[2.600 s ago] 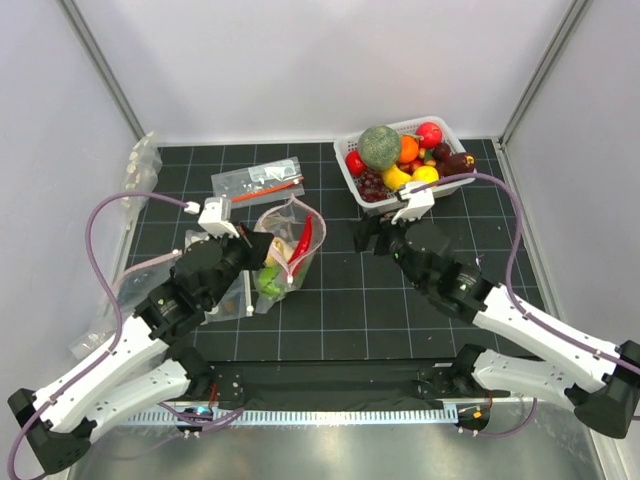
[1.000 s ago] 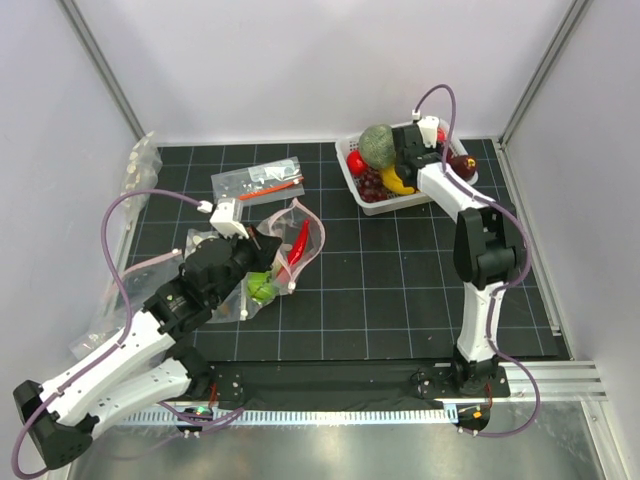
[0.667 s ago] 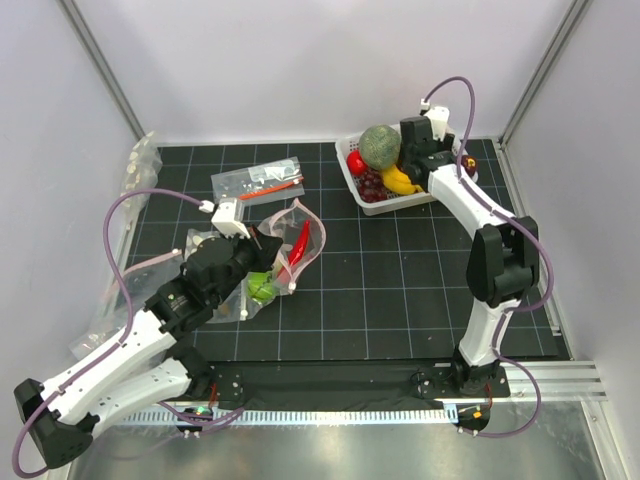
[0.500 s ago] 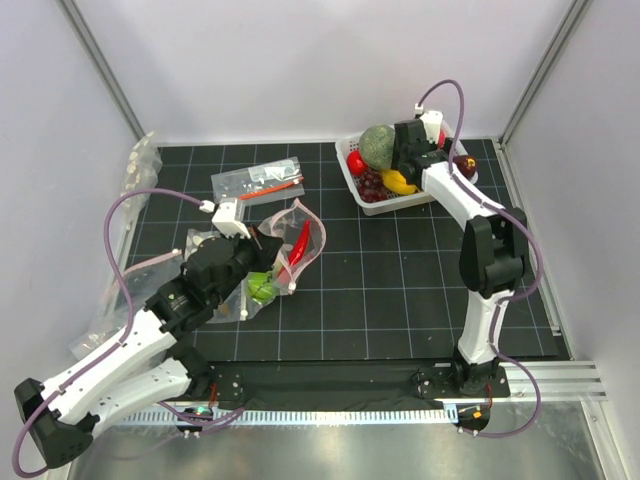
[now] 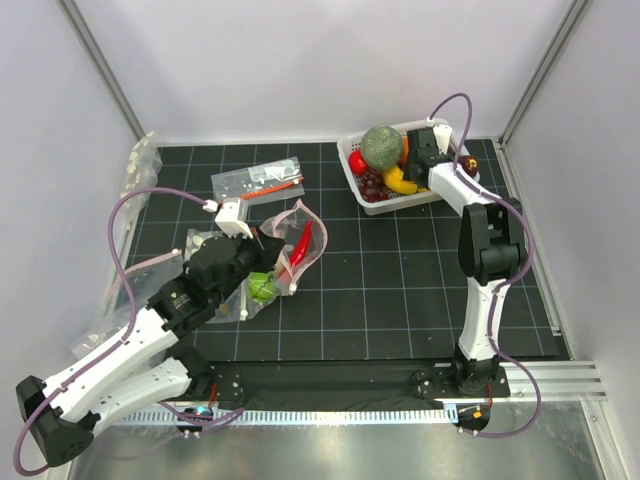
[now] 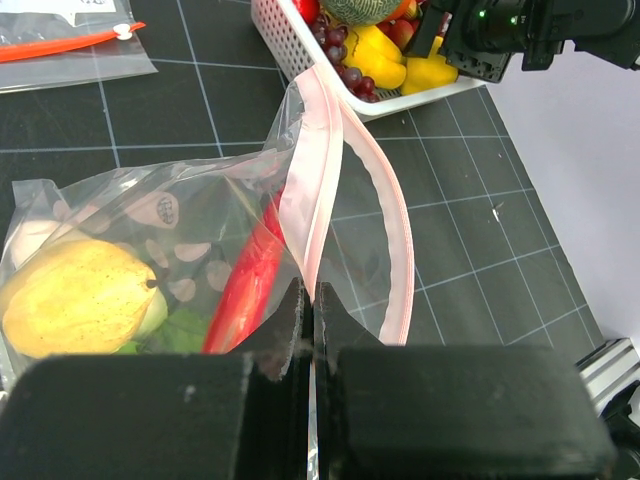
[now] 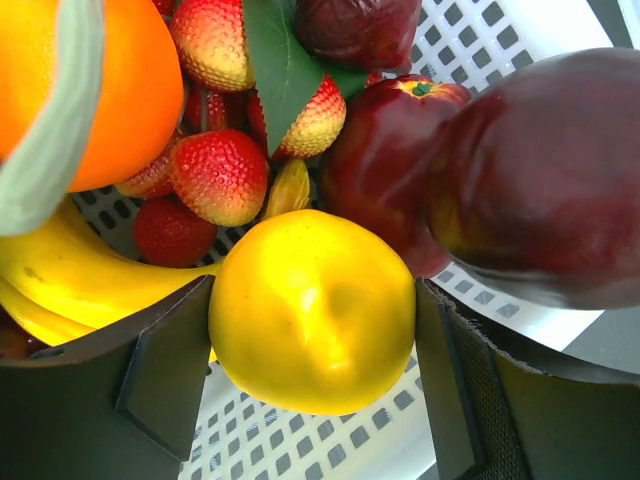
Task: Place the food in the zip-top bag and seal the zipper
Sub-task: Pick up the fake vegetable from the bin, then place the fake vegetable in the zipper food storage bag, then adjust the zipper food storage bag at the center of the board.
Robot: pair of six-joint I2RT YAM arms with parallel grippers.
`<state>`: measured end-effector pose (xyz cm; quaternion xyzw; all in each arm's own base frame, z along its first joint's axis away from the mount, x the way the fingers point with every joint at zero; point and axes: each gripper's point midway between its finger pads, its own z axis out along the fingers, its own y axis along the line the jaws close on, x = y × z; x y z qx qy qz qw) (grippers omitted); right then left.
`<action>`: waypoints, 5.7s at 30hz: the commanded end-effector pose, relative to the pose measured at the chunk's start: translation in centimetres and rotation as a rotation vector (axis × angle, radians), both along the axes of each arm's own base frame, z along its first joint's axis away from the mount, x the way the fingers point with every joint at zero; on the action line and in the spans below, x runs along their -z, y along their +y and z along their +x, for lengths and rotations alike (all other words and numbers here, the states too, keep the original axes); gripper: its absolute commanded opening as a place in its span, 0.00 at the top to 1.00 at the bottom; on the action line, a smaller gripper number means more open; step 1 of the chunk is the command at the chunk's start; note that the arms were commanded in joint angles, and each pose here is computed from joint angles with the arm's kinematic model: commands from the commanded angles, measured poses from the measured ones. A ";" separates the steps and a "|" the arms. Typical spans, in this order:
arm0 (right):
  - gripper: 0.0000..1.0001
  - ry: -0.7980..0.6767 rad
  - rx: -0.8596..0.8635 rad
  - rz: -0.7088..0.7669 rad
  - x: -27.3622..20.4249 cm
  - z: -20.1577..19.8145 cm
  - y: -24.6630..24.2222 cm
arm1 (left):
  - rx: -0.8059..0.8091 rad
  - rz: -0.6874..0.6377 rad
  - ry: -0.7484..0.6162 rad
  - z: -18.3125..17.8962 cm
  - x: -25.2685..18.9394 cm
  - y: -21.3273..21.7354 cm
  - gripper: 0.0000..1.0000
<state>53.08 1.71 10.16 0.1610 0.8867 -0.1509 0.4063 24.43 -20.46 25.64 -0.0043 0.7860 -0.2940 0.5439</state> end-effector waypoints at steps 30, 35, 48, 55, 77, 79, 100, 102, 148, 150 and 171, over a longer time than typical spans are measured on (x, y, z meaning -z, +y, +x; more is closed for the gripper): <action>0.64 -0.627 -0.685 0.574 -22.8 -22.4 18.1 | 0.015 -0.009 -0.025 0.6 -1.2 -0.8 1.00; 0.67 -0.685 -0.850 0.621 -23.4 -25.4 20.3 | 0.027 -0.010 -0.019 0.5 -1.1 -1.0 1.00; 0.58 -0.570 -1.132 0.506 -18.9 -27.6 32.2 | 0.138 -0.102 0.009 -1.2 -2.3 -2.7 1.00; 0.00 -0.567 -1.060 0.514 -19.8 -27.1 31.8 | 0.118 -0.122 -0.026 -1.6 -3.3 -1.7 1.00; 0.46 -0.248 -0.801 0.364 -14.4 -25.5 28.8 | 0.123 -0.133 -0.081 -1.9 -4.3 -1.3 1.00; 0.72 -0.247 -0.803 0.371 -14.5 -25.5 28.9 | 0.147 -0.138 -0.089 -2.1 -4.4 -1.7 0.99; 0.99 -0.281 -0.625 0.483 -15.5 -22.1 20.5 | 0.573 0.094 -0.526 -7.4 -3.3 -11.0 0.21; 0.99 -0.283 -0.627 0.487 -15.6 -22.2 20.5 | 0.584 0.165 -0.593 -7.9 -2.4 -11.7 0.23; 0.33 -0.804 -1.547 0.482 -27.5 -36.0 22.9 | 0.854 0.272 -0.442 -14.4 -2.4 -8.6 1.00; 0.37 -0.762 -1.741 0.534 -27.1 -38.5 24.5 | 0.912 0.270 -0.419 -15.4 -1.4 -8.7 1.00; 0.35 -0.648 -2.086 0.452 -23.3 -41.7 30.3 | 0.869 0.259 -0.386 -15.5 0.2 -7.0 1.00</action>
